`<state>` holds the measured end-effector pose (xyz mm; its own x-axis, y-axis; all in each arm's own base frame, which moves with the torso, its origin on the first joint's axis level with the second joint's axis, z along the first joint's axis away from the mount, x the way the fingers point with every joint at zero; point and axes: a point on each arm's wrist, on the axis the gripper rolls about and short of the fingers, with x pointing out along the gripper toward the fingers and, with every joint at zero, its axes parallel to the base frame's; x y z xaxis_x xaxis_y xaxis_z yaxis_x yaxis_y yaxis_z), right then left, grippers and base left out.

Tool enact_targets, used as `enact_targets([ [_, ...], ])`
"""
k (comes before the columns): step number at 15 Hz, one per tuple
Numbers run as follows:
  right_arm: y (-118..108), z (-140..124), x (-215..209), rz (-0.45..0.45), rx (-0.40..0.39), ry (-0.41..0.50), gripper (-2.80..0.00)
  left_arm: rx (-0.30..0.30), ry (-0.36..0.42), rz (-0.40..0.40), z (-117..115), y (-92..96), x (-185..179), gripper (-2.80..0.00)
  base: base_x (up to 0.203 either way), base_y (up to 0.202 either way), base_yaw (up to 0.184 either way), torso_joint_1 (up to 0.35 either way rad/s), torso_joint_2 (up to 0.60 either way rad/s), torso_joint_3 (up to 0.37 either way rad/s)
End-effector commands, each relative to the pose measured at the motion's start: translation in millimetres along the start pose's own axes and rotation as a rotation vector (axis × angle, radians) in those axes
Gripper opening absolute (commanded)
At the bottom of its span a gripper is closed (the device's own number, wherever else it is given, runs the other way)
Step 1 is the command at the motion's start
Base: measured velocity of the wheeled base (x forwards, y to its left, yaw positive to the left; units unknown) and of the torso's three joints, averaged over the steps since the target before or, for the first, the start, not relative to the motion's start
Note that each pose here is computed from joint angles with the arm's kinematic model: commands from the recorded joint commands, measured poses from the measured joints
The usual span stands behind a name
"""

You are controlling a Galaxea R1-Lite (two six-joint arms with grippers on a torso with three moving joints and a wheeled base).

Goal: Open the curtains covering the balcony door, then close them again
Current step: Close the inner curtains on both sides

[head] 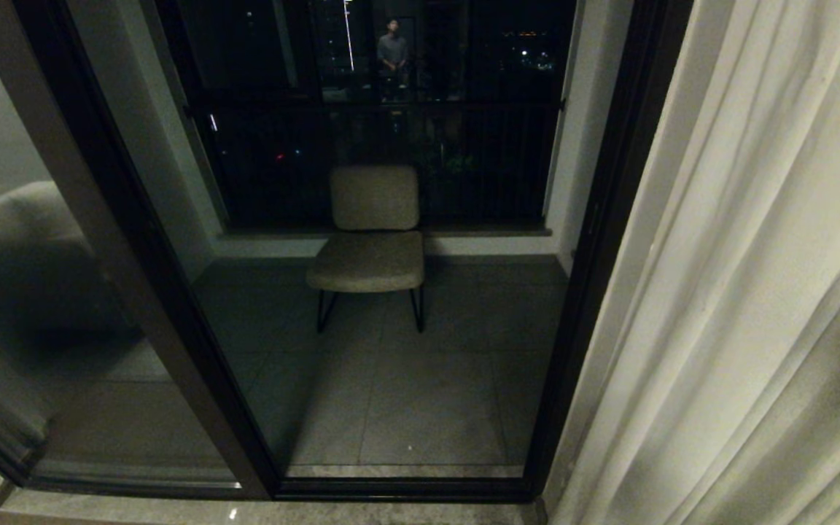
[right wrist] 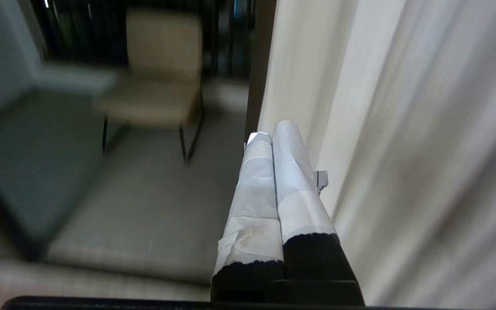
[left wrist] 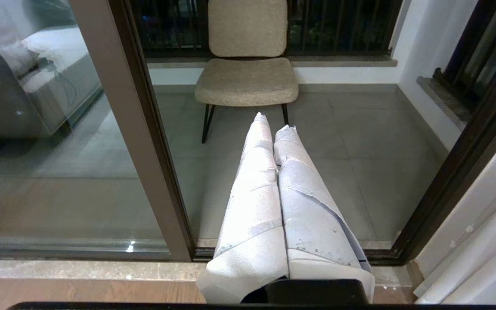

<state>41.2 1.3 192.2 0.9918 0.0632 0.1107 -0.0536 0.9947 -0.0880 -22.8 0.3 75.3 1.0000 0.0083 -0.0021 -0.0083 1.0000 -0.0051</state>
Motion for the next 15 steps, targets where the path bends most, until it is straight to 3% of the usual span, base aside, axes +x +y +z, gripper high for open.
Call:
enact_targets([
  [1,-8.5,49.1,60.7,-0.001,0.006,-0.023,0.00,0.001,-0.001,-0.001,0.0,0.0,0.0,-2.80,0.000,0.000,0.000,0.000,0.00,0.000],
  [4,-14.0,81.8,99.6,-0.006,0.010,-0.086,0.00,-0.001,-0.001,-0.001,0.0,0.0,0.0,-2.80,0.000,0.000,0.000,0.000,0.00,0.000],
  [9,-20.1,104.1,156.0,-0.011,0.010,-0.109,0.00,0.000,-0.001,-0.001,0.0,0.0,0.0,-2.80,0.000,0.000,0.000,0.000,0.00,0.000],
  [15,-28.4,126.6,243.4,-0.015,0.016,-0.198,0.00,0.001,-0.001,0.001,0.0,0.0,0.0,-2.80,0.000,0.000,0.000,0.000,0.00,0.000],
])
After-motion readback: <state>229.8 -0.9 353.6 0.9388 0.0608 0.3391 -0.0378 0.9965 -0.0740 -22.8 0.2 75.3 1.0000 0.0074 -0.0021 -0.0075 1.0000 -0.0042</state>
